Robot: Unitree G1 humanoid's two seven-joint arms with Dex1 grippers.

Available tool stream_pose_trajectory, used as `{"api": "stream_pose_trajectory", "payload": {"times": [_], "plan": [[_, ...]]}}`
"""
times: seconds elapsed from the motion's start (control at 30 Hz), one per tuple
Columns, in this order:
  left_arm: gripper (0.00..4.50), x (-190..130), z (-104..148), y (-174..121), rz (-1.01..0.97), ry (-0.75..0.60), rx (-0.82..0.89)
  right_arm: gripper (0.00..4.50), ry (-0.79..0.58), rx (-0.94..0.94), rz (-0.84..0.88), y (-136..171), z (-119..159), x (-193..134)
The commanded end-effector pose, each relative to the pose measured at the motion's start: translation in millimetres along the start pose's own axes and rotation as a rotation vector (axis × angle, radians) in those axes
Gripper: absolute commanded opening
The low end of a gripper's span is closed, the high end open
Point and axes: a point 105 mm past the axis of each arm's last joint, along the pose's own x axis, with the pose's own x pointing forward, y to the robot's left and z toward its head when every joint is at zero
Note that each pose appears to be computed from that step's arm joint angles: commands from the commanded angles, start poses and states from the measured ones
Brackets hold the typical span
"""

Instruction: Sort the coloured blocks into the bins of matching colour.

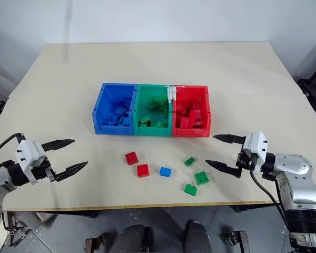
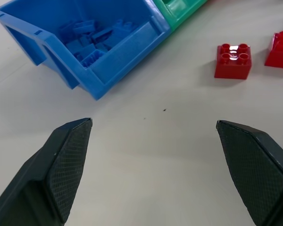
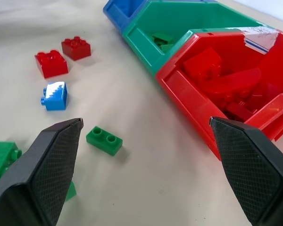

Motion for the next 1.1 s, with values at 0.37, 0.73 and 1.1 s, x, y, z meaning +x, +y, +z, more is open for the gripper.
{"api": "stream_pose_trajectory", "payload": {"times": [0.37,0.73,1.1], "plan": [[4.48,69,60,-81,-0.414,-0.227,-0.001,4.5,0.236,-0.081,0.02,2,-5,-70],[4.48,64,48,-104,-0.503,-0.17,0.024,4.5,0.238,-0.021,0.363,29,-8,-16],[4.5,22,29,-112,-0.462,-0.07,-0.053,4.11,0.31,-0.05,0.535,40,-31,28]]}}
